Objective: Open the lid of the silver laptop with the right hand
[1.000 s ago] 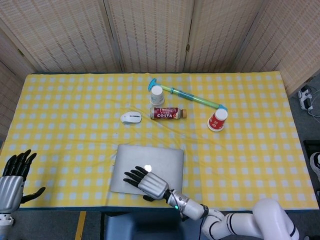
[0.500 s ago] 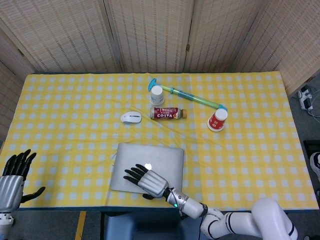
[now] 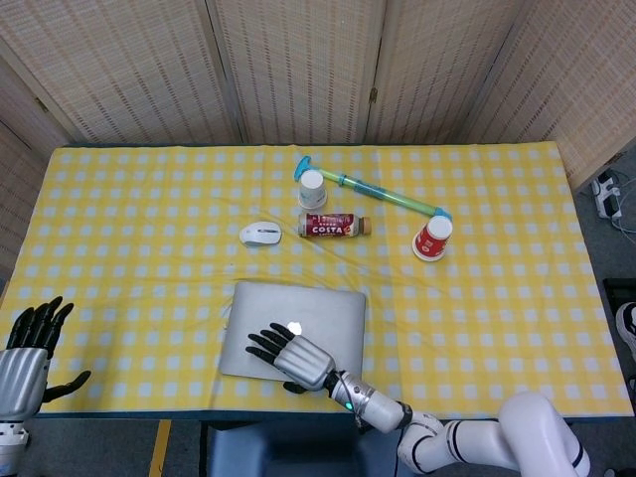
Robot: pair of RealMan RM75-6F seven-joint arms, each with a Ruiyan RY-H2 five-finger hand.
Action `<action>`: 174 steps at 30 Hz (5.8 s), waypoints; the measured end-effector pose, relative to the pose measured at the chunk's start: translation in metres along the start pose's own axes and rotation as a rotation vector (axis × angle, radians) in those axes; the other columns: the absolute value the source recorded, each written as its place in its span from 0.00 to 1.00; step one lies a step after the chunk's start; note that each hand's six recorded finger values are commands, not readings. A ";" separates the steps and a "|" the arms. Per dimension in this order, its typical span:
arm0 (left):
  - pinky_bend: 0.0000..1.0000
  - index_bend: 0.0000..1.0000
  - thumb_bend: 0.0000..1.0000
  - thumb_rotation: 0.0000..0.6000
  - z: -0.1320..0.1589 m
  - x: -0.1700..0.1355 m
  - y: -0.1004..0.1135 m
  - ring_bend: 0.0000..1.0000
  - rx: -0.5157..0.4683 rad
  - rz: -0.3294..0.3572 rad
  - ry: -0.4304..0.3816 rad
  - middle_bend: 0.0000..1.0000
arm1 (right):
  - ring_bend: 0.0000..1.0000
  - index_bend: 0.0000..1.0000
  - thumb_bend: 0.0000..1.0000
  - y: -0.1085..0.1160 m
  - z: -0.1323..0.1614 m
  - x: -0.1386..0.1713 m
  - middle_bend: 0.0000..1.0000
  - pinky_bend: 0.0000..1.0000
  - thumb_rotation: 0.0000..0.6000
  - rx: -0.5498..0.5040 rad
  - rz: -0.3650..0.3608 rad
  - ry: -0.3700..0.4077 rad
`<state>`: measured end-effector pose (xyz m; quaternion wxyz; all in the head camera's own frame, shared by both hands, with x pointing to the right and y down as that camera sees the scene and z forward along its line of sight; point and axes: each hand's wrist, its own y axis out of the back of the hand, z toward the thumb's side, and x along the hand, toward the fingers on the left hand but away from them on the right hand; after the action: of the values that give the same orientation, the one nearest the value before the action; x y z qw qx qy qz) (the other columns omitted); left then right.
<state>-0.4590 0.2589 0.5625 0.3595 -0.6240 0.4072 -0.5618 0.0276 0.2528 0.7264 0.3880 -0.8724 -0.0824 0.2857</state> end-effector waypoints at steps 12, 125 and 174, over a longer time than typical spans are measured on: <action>0.00 0.00 0.16 1.00 0.002 0.003 -0.003 0.04 0.000 -0.004 -0.011 0.06 | 0.00 0.00 0.53 0.002 -0.003 -0.001 0.00 0.00 1.00 0.026 -0.004 -0.005; 0.00 0.08 0.90 0.98 0.170 0.052 -0.150 0.07 0.060 -0.552 -0.616 0.13 | 0.00 0.00 0.71 0.138 -0.076 0.009 0.00 0.00 1.00 0.221 -0.221 -0.223; 0.00 0.09 0.90 0.98 0.167 0.050 -0.145 0.07 0.059 -0.529 -0.613 0.13 | 0.00 0.00 0.71 0.199 -0.208 -0.008 0.00 0.00 1.00 0.189 -0.260 -0.581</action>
<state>-0.2764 0.2711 0.6955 0.3250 -0.8353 0.0903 -0.4343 0.1225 -0.0171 0.6971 0.4607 -0.6967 -0.2735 0.4770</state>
